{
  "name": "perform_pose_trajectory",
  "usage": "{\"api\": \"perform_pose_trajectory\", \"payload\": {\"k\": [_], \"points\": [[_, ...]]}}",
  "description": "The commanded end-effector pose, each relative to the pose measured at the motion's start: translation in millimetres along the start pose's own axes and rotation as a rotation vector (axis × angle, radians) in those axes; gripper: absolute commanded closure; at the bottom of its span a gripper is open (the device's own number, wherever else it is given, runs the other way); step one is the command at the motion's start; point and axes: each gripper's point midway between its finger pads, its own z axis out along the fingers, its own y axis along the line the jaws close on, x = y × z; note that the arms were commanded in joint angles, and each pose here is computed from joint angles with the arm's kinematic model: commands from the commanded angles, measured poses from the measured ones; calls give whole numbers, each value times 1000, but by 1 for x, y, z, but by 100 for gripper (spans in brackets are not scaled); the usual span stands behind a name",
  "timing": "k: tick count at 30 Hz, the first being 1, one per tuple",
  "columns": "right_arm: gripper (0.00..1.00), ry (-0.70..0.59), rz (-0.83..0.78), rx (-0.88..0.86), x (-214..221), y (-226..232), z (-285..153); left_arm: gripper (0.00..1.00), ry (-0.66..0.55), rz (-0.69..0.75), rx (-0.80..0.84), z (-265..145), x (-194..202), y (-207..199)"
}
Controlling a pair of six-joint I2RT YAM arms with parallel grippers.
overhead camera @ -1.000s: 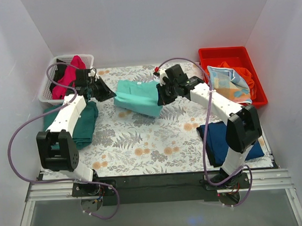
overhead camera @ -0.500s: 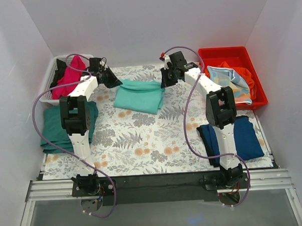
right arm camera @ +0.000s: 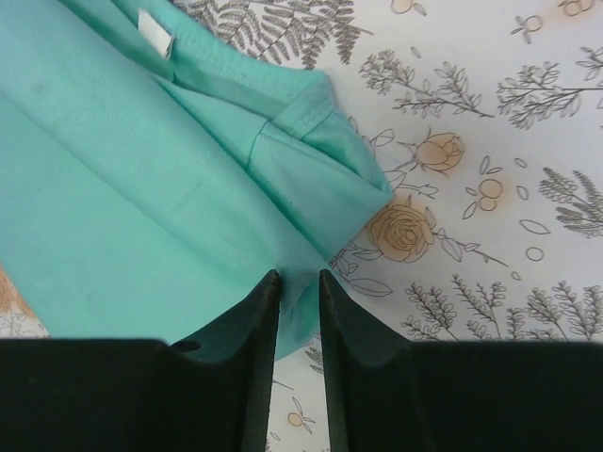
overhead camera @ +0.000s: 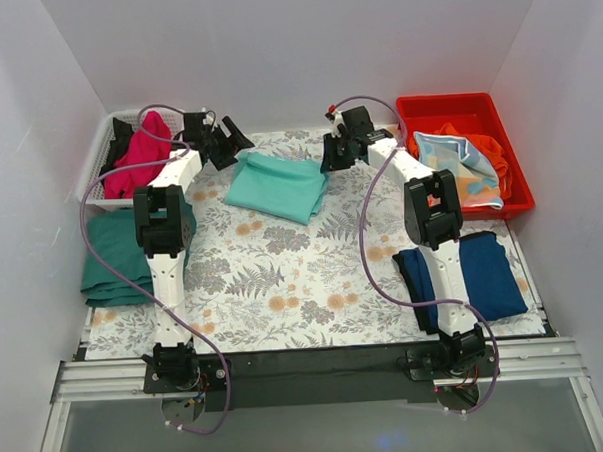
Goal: Fold and stack the t-shirts
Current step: Fold the long partially folded tshirt into a neat square, then smooth out wrinkles on the folded tshirt
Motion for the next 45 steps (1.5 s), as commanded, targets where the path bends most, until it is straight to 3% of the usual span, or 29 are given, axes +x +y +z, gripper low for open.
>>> {"api": "perform_pose_trajectory", "payload": {"k": [1, 7, 14, 18, 26, 32, 41, 44, 45], "points": [[69, -205, -29, 36, -63, 13, -42, 20, -170, 99, 99, -33, -47, -46], [68, -199, -40, 1, -57, 34, -59, 19, -137, 178, 108, -52, -28, -59], [68, -107, -83, -32, -15, 66, -40, 24, -52, 278, 57, -32, 16, -42], [69, -76, -69, -48, -5, 66, -29, 34, -69, 268, 45, -20, 5, -41], [70, -47, -54, -49, 5, 62, -18, 44, -147, 263, -41, -7, -20, -30], [71, -33, -45, -41, 10, 59, -15, 56, -114, 252, -38, 4, -15, -27], [71, -18, -27, -28, 15, 55, -11, 59, -40, 227, -32, 7, 6, -18], [71, -8, -24, -26, 19, 53, -9, 71, -46, 223, -36, 9, 4, -17], [72, -4, -22, -25, 20, 53, -9, 83, -54, 226, -32, 9, 1, -20]]}}
